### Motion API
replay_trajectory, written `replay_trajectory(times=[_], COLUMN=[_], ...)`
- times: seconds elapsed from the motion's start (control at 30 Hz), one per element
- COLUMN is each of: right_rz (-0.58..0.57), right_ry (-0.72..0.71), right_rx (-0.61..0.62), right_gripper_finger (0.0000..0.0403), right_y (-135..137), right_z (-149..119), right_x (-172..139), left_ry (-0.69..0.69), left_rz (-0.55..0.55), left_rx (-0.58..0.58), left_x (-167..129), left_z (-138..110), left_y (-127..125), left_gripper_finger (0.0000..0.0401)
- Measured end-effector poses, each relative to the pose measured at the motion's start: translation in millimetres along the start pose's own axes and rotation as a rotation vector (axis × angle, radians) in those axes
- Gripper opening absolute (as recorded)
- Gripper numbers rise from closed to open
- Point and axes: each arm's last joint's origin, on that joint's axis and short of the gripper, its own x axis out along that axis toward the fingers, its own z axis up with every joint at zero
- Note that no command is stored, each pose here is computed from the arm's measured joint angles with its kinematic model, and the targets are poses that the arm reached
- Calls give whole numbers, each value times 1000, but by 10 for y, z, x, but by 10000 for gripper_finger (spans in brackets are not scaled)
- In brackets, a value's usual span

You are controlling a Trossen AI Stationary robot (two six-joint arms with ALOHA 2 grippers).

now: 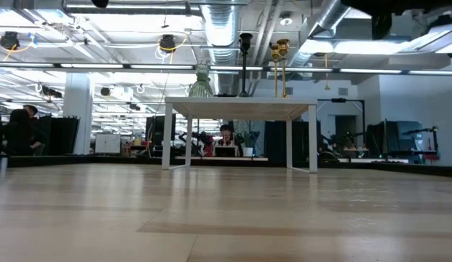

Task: Pick & Place candle stick holders
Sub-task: Return to Home Position

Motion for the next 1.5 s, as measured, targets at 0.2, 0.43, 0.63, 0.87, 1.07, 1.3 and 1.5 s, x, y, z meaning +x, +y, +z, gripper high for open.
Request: replay_trajectory(times=[0.2,0.43,0.63,0.87,1.07,1.3,1.5], right_rz=[79,80,78,88,84,81,74], right_ry=[-37,-34,-26,-90,-67,-46,-2], right_rx=[42,37,35,53,46,40,-5], right_gripper_finger=[1,0,0,0,0,0,0], right_y=[-12,-76,-131,-174,-180,-183,-184], right_z=[55,43,11,41,13,-8,-141], right_x=[-188,-393,-549,-697,-703,-702,-642], left_ry=[-86,-146,-198,-177,-171,-174,-171], left_rz=[-19,33,54,79,127,131,134], left_rx=[32,21,6,27,11,7,25], left_x=[-76,-245,-428,-462,-447,-446,-442], left_z=[-212,-423,-553,-661,-721,-719,-719], left_y=[28,105,173,196,208,209,208], left_gripper_finger=[4,3,4,4,3,4,5])
